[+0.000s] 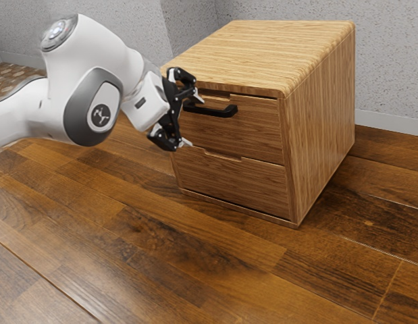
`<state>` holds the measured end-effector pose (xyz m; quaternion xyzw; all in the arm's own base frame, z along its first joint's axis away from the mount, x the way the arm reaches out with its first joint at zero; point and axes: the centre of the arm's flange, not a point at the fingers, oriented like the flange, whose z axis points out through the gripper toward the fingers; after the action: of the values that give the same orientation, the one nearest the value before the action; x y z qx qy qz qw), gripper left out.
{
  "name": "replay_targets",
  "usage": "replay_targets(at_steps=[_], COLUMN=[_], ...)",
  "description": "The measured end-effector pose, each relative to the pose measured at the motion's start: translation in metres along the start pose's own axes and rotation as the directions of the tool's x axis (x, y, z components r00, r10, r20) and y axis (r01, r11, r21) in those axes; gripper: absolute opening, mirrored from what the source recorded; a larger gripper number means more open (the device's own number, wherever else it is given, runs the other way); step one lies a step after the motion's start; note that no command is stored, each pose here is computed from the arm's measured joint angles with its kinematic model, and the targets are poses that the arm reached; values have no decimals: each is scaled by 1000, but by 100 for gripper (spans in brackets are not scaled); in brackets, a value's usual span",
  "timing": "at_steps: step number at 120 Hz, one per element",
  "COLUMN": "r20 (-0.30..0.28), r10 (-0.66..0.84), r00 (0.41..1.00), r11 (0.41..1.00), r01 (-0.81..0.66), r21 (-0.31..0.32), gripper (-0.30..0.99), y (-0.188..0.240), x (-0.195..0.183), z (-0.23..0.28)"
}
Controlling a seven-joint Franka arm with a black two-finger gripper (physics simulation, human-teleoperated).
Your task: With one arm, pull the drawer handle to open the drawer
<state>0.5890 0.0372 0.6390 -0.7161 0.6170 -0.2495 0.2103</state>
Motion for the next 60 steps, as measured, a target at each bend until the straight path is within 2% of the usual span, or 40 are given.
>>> replay_targets(at_steps=[60], r20=[-12], r10=[10], r00=[1000], r11=[1000], r01=[-10], r21=[-6], gripper=[69], y=[0], x=[11], z=[5])
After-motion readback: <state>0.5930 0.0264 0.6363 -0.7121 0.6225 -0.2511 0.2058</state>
